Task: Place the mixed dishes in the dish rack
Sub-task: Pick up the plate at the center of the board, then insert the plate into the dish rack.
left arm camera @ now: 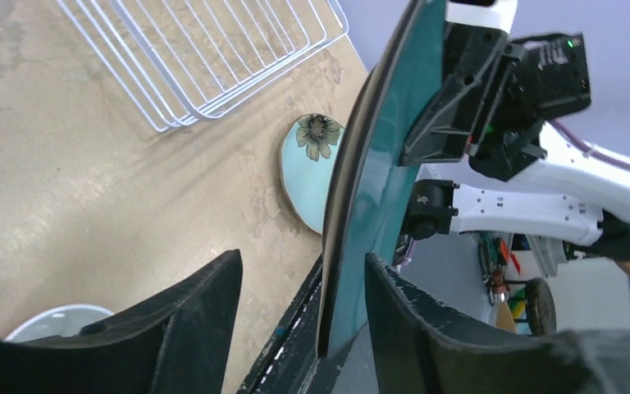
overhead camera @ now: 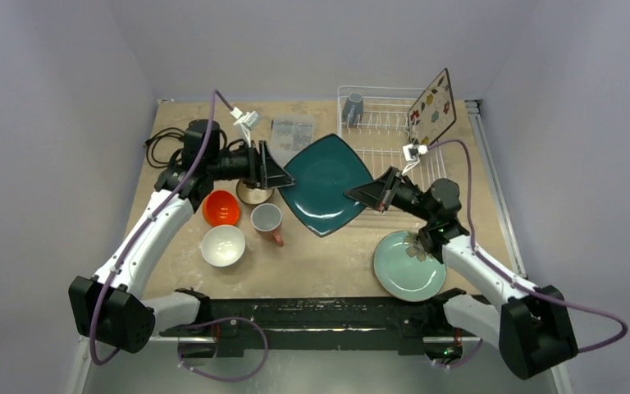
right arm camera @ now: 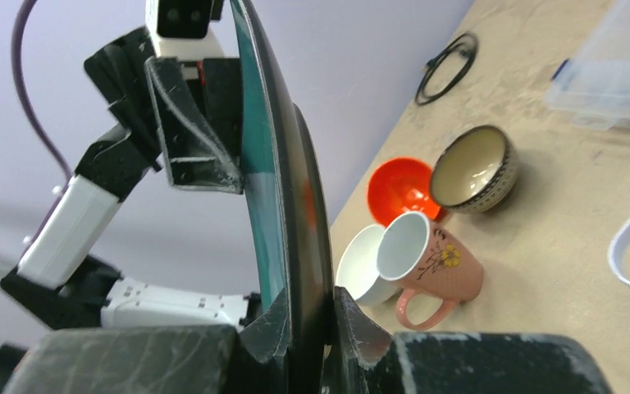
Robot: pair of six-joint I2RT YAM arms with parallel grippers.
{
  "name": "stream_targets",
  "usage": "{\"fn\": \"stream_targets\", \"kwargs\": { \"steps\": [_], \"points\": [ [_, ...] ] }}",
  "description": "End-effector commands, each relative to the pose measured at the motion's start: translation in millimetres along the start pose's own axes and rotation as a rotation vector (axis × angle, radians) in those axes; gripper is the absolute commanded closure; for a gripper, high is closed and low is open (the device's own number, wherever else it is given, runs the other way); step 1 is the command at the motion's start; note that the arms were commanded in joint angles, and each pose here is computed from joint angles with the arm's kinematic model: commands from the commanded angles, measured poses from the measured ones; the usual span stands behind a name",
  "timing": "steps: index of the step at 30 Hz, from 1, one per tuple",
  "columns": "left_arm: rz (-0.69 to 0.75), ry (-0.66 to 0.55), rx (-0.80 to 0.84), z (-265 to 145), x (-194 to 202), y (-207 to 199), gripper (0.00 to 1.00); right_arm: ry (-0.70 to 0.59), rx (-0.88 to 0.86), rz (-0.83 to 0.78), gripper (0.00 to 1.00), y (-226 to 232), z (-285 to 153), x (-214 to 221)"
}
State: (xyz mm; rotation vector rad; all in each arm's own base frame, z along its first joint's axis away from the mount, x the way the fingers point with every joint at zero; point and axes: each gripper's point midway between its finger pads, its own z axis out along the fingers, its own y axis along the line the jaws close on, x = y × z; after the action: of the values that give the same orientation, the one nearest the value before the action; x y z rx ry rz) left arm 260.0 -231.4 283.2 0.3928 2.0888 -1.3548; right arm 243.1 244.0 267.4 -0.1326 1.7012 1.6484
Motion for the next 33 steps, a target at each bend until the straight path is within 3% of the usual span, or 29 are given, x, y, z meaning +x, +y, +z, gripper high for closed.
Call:
{"fn": "stream_targets", "kwargs": {
  "steps": [1, 6, 15, 20, 24, 29, 33],
  "points": [
    [0.066, -0.066, -0.152, -14, -17, 11, 0.33, -0.220, 0.103, -0.068, 1.00, 14, -10, -44],
    [0.065, -0.152, -0.368, -36, -27, 40, 0.19, -0.486, 0.402, -0.102, 1.00, -6, -52, -90],
    [0.218, -0.387, -0.469, -77, -60, 23, 0.16, -0.820, 0.766, -0.361, 1.00, 19, -127, -170],
    [0.244, -0.494, -0.446, -95, -104, -19, 0.14, -0.841, 0.918, -0.534, 1.00, 30, -140, -204],
    [0.365, -0.562, -0.408, -100, -131, -39, 0.13, -0.826, 0.991, -0.606, 1.00, 21, -138, -218],
    [0.464, -0.552, -0.427, -90, -118, -13, 0.12, -0.795, 0.990, -0.764, 1.00, 19, -127, -230],
    [0.434, -0.526, -0.352, -77, -109, -12, 0.11, -0.760, 1.041, -0.833, 1.00, 1, -116, -243]
  ]
}}
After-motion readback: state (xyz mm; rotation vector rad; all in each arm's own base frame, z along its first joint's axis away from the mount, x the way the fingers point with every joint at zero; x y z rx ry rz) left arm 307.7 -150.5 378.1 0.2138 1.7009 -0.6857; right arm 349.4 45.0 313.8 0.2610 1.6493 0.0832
